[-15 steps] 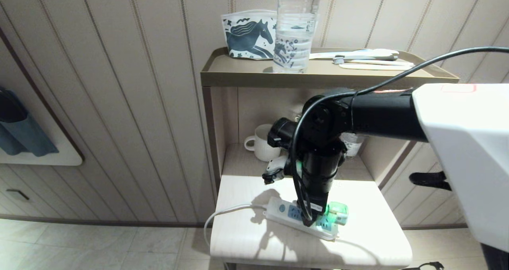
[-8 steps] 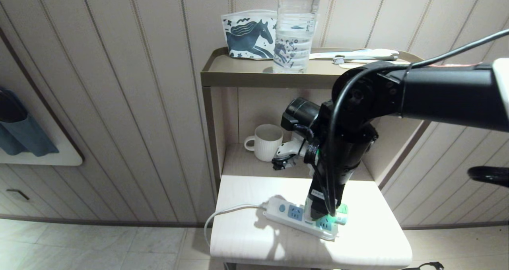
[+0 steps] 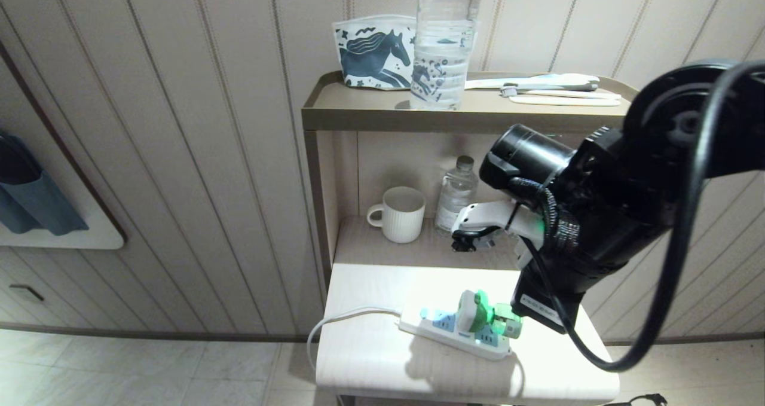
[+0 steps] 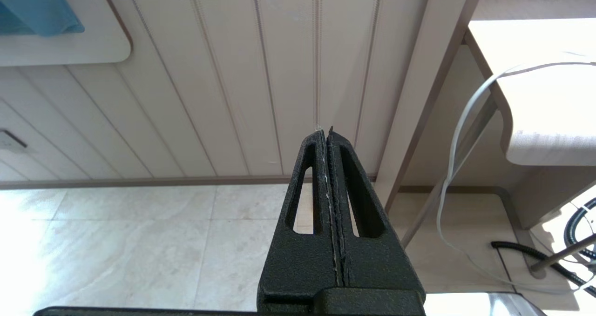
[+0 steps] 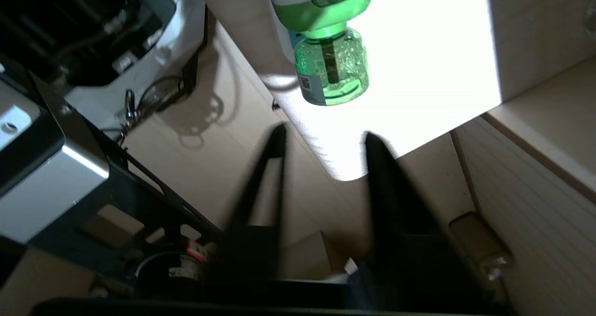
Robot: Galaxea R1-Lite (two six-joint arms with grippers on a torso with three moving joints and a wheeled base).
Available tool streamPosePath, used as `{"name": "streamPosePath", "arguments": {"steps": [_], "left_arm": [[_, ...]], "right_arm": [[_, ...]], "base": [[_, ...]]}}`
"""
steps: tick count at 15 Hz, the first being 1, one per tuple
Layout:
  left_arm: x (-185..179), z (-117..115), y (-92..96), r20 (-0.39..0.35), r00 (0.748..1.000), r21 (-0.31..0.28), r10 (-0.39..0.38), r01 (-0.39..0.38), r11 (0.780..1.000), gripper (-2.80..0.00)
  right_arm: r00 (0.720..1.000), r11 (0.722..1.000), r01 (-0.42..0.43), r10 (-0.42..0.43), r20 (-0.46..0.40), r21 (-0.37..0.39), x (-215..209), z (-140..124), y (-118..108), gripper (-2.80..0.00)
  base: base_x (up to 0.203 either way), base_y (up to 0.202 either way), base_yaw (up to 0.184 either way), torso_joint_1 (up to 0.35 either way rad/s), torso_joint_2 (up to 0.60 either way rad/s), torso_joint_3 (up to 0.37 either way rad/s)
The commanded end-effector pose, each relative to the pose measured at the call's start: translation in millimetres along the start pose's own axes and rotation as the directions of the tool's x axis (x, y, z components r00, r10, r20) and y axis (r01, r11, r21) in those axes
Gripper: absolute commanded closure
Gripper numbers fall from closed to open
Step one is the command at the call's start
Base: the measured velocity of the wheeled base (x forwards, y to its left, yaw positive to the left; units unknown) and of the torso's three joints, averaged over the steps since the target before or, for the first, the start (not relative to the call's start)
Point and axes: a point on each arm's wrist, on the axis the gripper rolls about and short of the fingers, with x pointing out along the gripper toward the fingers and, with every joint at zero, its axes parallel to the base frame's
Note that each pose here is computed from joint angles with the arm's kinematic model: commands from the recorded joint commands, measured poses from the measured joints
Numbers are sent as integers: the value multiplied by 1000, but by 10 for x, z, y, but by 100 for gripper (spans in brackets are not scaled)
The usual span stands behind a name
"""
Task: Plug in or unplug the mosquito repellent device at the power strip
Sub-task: Hold the socket with your left hand and unplug it with your right hand
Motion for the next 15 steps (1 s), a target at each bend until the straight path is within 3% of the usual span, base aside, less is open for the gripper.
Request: {"name": "streamPosePath", "arguments": {"steps": [1,4,6,7,8,10,11,13,14,15], "left_arm": [[1,0,0,-2,1000,0,0,0,1000,0],[1,0,0,-2,1000,0,0,0,1000,0],[0,-1,0,-1,1000,0,1,-1,1000,0],[1,0,0,-2,1000,0,0,0,1000,0],[0,-1,0,-1,1000,0,0,0,1000,0],[1,0,0,-2,1000,0,0,0,1000,0],[1,0,0,-2,1000,0,0,0,1000,0],[0,-1,0,-1,1000,0,0,0,1000,0],[0,-1,0,-1,1000,0,0,0,1000,0],[1,0,0,-2,1000,0,0,0,1000,0]], "right_arm": [[991,996,42,-52,120,82,-390,-396,12,0],[946,953,95,-176,271,286,-812,-921,69,0],[897,875,129,-304,320,467,-1028,-1388,154,0],[877,811,156,-376,299,564,-1029,-1626,211,0],[862,738,200,-445,242,644,-945,-1839,275,0],[798,566,287,-587,134,773,-788,-2279,397,0],[759,469,311,-646,82,827,-709,-2453,453,0],[683,229,370,-724,-96,901,-550,-2694,561,0],[651,133,383,-741,-165,914,-429,-2813,656,0],[611,62,373,-767,-195,926,-298,-2917,757,0]], "base": [[0,0,0,0,0,0],[0,0,0,0,0,0],[0,0,0,0,0,0],[0,0,0,0,0,0],[0,0,0,0,0,0],[0,0,0,0,0,0],[0,0,0,0,0,0],[0,0,0,0,0,0],[0,0,0,0,0,0],[0,0,0,0,0,0]]}}
